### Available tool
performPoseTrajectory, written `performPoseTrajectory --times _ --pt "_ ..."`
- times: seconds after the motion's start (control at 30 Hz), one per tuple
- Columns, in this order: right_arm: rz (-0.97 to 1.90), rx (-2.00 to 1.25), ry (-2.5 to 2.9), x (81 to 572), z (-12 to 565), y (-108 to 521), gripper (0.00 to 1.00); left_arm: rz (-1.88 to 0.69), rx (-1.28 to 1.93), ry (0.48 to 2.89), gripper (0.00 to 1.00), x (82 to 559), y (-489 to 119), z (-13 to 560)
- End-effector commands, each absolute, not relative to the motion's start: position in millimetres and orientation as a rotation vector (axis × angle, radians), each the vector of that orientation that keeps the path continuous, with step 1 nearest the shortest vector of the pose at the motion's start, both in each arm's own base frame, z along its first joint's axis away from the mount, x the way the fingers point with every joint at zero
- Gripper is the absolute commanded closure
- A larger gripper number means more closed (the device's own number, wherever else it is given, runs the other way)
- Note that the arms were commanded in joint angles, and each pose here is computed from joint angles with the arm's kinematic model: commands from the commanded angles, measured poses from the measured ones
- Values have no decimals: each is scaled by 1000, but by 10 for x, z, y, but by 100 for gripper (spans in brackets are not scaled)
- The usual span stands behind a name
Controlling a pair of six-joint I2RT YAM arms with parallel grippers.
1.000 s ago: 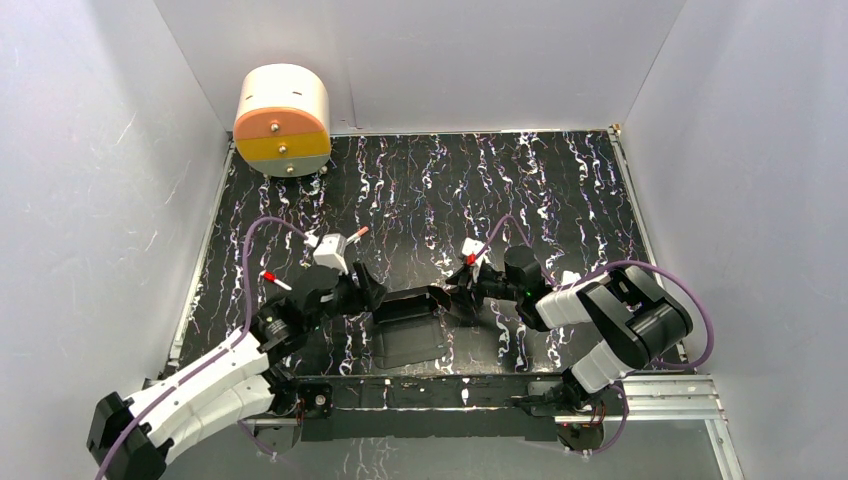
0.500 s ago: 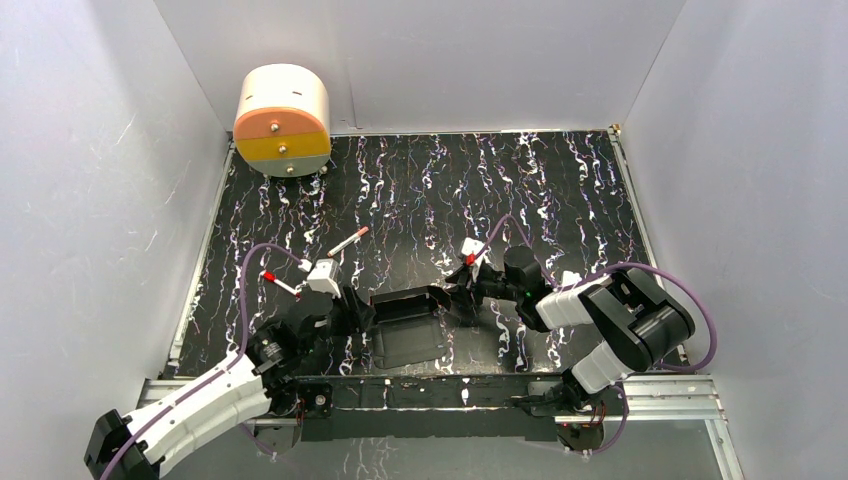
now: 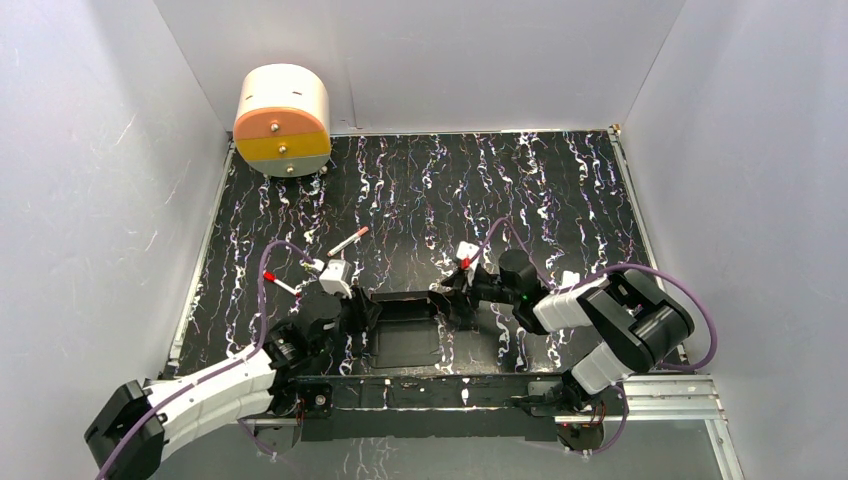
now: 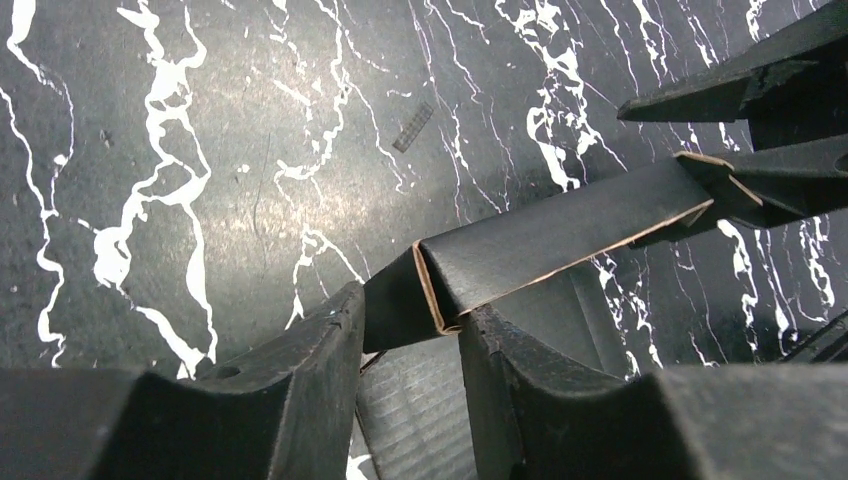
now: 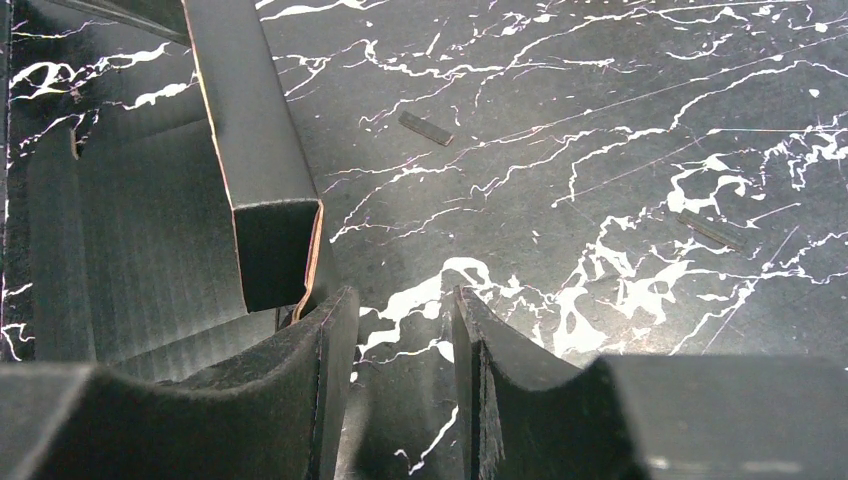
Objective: Fold the paper box
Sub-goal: Fold the paper box at the center of the board.
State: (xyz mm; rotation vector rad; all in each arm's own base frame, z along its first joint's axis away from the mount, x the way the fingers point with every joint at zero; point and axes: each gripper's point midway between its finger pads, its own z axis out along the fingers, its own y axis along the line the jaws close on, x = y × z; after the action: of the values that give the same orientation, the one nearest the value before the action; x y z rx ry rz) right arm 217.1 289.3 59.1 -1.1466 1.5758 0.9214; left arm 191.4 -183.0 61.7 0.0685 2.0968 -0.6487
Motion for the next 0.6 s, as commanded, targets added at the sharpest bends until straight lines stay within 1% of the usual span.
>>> performPoseTrajectory --times 0.0,0.17,0.37,0.57 --pt "911 -1127 1539 2129 688 2907 52 -622 69 1968 65 2110 -1889 792" --pt "882 -1078 1557 2119 694 2871 52 -575 57 1934 76 2188 -1874 817" --pt "842 -1010 1571 2115 726 2779 50 -529 53 1900 84 2266 -1857 846" --pt "883 -1031 1554 1992 753 2795 49 -473 104 1895 87 2330 -1875 857"
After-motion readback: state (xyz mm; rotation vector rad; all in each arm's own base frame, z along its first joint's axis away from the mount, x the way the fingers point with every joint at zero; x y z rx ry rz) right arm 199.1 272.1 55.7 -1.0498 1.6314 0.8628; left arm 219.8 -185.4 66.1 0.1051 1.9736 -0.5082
